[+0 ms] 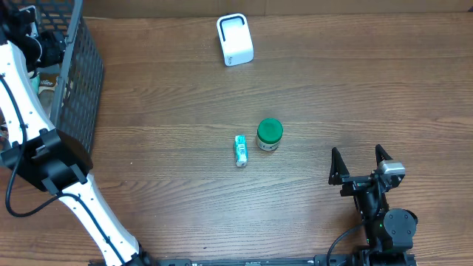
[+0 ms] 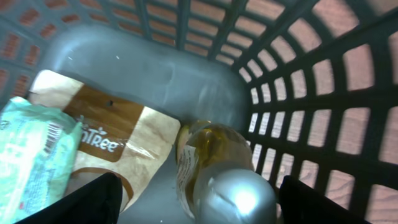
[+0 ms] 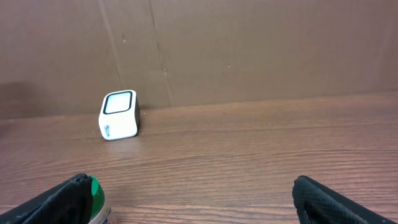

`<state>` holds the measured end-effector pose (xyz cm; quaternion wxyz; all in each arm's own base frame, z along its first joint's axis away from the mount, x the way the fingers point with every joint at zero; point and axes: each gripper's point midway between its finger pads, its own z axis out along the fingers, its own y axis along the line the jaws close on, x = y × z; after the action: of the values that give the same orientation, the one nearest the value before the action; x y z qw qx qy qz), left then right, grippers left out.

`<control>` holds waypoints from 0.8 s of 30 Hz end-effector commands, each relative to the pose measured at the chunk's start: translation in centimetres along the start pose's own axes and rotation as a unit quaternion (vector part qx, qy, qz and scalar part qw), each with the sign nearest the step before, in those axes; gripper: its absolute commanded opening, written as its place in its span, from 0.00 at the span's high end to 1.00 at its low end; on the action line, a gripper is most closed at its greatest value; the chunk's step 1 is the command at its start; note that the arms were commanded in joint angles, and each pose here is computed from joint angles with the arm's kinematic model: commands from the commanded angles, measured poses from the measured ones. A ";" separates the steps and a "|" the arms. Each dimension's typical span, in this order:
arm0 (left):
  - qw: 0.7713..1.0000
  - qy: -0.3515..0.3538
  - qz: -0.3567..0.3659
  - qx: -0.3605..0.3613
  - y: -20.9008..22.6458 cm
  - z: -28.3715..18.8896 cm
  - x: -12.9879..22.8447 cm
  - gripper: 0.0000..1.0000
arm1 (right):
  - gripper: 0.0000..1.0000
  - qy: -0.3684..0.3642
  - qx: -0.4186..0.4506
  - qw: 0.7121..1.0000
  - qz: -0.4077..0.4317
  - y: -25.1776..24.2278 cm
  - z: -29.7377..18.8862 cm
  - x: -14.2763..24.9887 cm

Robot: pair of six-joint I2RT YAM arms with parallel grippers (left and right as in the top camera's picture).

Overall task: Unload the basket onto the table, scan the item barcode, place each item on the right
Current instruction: 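Move the left gripper into the basket and grasp the yellow oil bottle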

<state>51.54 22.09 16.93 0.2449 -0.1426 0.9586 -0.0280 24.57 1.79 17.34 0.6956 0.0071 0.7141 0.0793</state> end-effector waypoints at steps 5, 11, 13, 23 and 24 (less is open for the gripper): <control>0.999 0.032 0.011 0.018 0.0 3.0 1.4 0.31 | 0.00 -0.001 -0.006 1.000 0.000 0.2 0.0 0.2; 0.999 0.041 0.011 -0.009 1.0 3.2 1.8 0.40 | 0.00 -0.001 -0.006 1.000 0.000 0.2 0.0 0.2; 0.999 0.041 0.011 -0.013 1.1 3.2 1.8 0.41 | 0.00 -0.001 -0.006 1.000 0.000 0.2 0.0 0.2; 0.999 0.045 -0.003 -0.013 1.0 2.9 2.0 0.65 | 0.00 -0.001 -0.006 1.000 0.000 0.2 0.0 0.2; 0.999 0.043 -0.005 -0.013 0.9 2.7 1.9 0.66 | 0.00 -0.001 -0.006 1.000 0.000 0.2 0.0 0.2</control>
<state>51.15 22.39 13.56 0.2053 -0.1383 0.9686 -0.0249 24.57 1.79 17.33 0.6954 0.0073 0.7142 0.0795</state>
